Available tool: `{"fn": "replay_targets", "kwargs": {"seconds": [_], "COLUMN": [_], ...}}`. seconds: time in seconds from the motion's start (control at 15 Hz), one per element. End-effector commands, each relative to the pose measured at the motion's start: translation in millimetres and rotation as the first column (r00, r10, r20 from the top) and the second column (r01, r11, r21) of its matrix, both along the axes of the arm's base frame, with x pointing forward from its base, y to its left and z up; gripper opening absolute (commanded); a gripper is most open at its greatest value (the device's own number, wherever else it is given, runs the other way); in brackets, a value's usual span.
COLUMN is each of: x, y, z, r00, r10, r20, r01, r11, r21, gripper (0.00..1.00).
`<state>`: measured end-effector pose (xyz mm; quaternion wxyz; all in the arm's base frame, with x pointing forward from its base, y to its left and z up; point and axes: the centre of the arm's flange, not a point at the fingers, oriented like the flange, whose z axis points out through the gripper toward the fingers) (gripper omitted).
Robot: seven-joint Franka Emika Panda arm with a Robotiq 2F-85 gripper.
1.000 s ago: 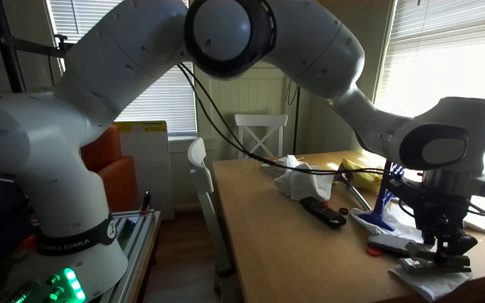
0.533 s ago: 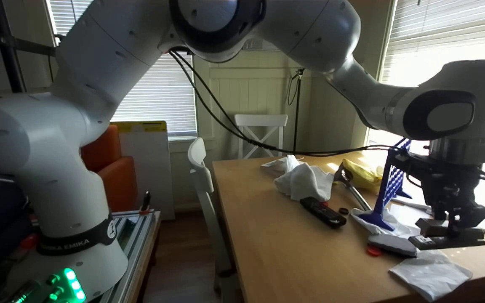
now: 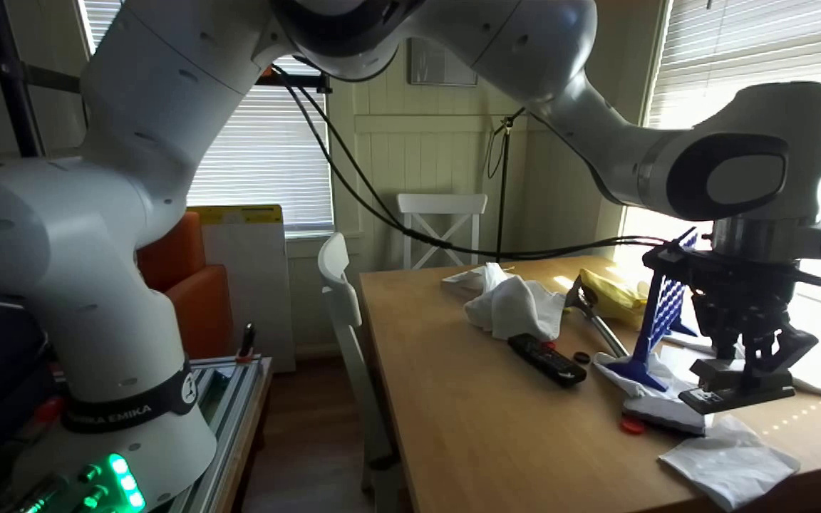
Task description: Move the stapler forward
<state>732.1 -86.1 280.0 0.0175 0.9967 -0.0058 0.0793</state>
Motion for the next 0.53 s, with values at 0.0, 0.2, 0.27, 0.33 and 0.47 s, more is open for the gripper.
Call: {"fn": "replay_targets", "kwargs": {"seconds": [0.0, 0.2, 0.27, 0.33, 0.47], "x": [-38, -53, -56, -59, -67], "y": [-14, -27, -28, -28, -23], "z": [14, 21, 24, 27, 33], "r00": [0.98, 0.935, 0.914, 0.891, 0.839], "r10": [0.199, 0.354, 0.403, 0.452, 0.542], "r20": [-0.027, -0.037, -0.04, -0.043, -0.047], "r01": [-0.199, -0.354, -0.403, -0.453, -0.542], "r11": [0.98, 0.935, 0.915, 0.892, 0.84], "r21": [-0.001, 0.004, -0.002, -0.002, 0.006], "gripper": [0.1, 0.1, 0.1, 0.1, 0.1]}}
